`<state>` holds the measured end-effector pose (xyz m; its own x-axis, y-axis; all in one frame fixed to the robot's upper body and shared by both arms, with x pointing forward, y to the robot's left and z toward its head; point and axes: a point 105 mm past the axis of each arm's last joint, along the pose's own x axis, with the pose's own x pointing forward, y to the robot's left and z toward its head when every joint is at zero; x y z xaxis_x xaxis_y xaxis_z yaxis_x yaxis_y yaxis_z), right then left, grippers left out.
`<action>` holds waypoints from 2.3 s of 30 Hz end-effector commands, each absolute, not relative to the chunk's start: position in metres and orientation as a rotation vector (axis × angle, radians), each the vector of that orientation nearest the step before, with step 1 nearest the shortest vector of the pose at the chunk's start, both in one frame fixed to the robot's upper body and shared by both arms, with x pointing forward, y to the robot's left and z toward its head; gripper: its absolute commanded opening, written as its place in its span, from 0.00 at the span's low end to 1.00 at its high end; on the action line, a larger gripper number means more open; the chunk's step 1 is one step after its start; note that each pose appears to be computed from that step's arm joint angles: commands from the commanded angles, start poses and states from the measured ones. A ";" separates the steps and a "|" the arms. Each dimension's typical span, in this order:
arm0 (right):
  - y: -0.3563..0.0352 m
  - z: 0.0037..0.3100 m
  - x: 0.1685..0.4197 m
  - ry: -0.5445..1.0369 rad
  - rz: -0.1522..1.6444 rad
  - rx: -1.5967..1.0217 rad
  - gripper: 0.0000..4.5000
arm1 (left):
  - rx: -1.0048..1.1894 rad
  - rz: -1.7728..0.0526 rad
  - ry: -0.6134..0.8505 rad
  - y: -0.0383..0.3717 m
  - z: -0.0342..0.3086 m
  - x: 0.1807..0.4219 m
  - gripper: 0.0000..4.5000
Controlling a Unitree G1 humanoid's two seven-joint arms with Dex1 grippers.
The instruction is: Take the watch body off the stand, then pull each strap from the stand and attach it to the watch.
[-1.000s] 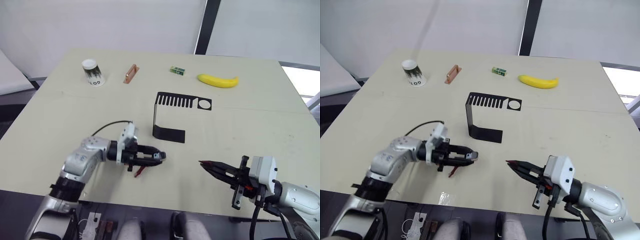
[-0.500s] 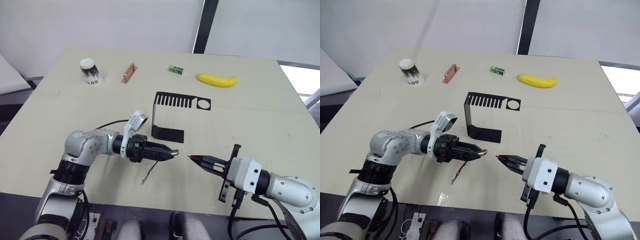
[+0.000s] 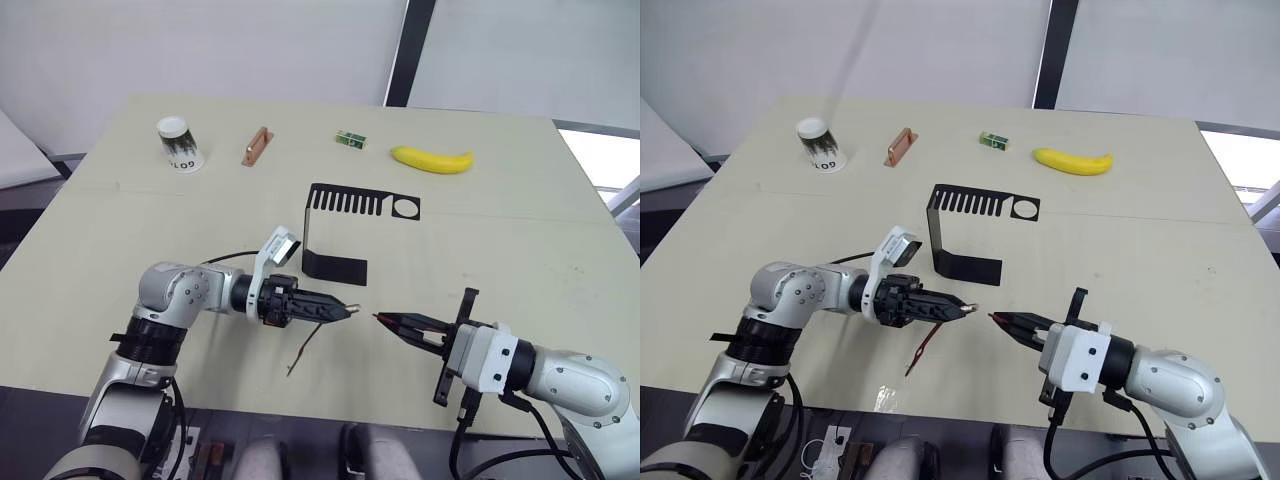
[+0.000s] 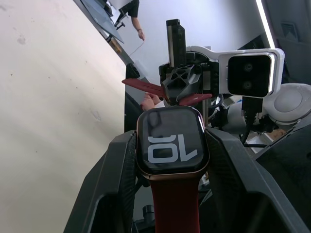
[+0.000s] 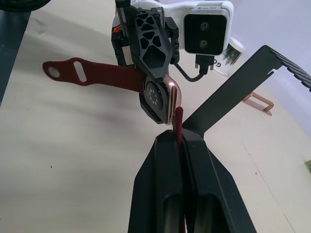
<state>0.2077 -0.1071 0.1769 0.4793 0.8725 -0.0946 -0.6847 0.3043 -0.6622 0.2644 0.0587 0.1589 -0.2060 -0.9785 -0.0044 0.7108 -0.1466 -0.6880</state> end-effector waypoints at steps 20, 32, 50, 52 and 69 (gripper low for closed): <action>-0.097 0.176 0.212 -0.339 1.082 -0.718 0.00 | -0.478 -1.693 0.639 0.051 0.156 0.262 0.35; -0.097 0.177 0.210 -0.351 1.095 -0.709 0.00 | -0.469 -1.676 0.638 0.048 0.153 0.263 0.35; -0.097 0.168 0.211 -0.307 1.106 -0.706 0.00 | -0.468 -1.681 0.634 0.046 0.152 0.259 0.35; -0.097 0.167 0.211 -0.302 1.106 -0.703 0.00 | -0.469 -1.681 0.633 0.046 0.152 0.259 0.35; -0.103 0.173 0.206 -0.341 1.114 -0.686 0.00 | -0.464 -1.650 0.641 0.050 0.146 0.262 0.35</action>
